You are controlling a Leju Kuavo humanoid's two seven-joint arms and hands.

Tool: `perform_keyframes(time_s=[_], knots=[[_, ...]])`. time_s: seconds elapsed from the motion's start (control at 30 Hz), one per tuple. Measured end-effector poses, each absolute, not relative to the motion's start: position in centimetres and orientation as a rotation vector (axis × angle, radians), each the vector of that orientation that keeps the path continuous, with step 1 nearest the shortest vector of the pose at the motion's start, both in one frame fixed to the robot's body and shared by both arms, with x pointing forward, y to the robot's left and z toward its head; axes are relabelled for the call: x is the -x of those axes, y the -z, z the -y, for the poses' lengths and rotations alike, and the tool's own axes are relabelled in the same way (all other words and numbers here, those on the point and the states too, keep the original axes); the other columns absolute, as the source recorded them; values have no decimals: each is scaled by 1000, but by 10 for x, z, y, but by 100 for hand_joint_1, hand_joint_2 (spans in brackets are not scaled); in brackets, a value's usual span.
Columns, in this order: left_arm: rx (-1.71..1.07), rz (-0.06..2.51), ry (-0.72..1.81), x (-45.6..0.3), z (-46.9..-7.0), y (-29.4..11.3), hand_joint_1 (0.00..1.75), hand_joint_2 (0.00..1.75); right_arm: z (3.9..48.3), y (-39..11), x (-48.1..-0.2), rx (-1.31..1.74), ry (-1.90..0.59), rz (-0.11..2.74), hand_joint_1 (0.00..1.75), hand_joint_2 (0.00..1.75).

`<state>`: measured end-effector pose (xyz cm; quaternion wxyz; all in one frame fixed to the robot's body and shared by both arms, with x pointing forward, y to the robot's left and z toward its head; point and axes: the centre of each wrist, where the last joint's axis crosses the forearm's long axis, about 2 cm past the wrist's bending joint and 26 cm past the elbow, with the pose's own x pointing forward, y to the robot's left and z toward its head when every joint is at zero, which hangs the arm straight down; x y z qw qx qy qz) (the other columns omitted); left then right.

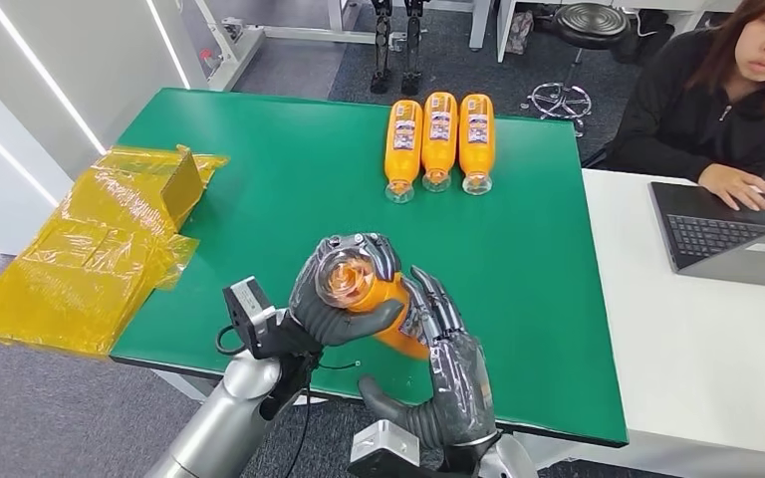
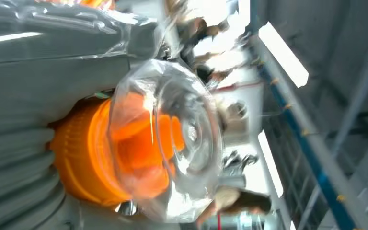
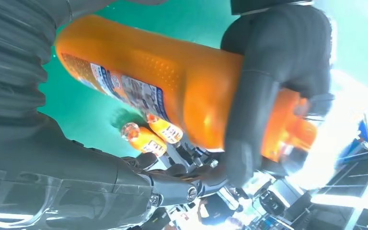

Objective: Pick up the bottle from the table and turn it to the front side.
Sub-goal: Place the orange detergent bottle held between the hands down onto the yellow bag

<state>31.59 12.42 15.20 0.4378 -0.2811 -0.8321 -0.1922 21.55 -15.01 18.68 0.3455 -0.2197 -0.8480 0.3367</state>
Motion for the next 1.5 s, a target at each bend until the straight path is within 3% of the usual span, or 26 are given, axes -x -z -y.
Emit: perform_keyframes(time_s=[0.23, 0.47, 0.7, 0.9, 1.2, 1.5], knots=[[425, 2124, 503, -358, -148, -158, 175, 175, 150, -175, -215, 487, -812, 2246, 0, 175], [-23, 2146, 564, -397, -194, -166, 175, 175, 146, -159, -217, 367, -861, 2255, 0, 175], [-637, 2016, 855, -432, -235, -183, 175, 175, 137, -164, -225, 320, -904, 2253, 0, 175], [-1037, 1767, 1220, -454, -244, -199, 175, 175, 136, -165, -225, 328, -896, 2248, 0, 175], [-1162, 1382, 1594, -461, -257, -190, 175, 175, 139, -162, -229, 310, -893, 2234, 0, 175], [-1161, 1072, 1641, -449, -282, -160, 175, 175, 146, -154, -228, 301, -925, 2203, 0, 175]])
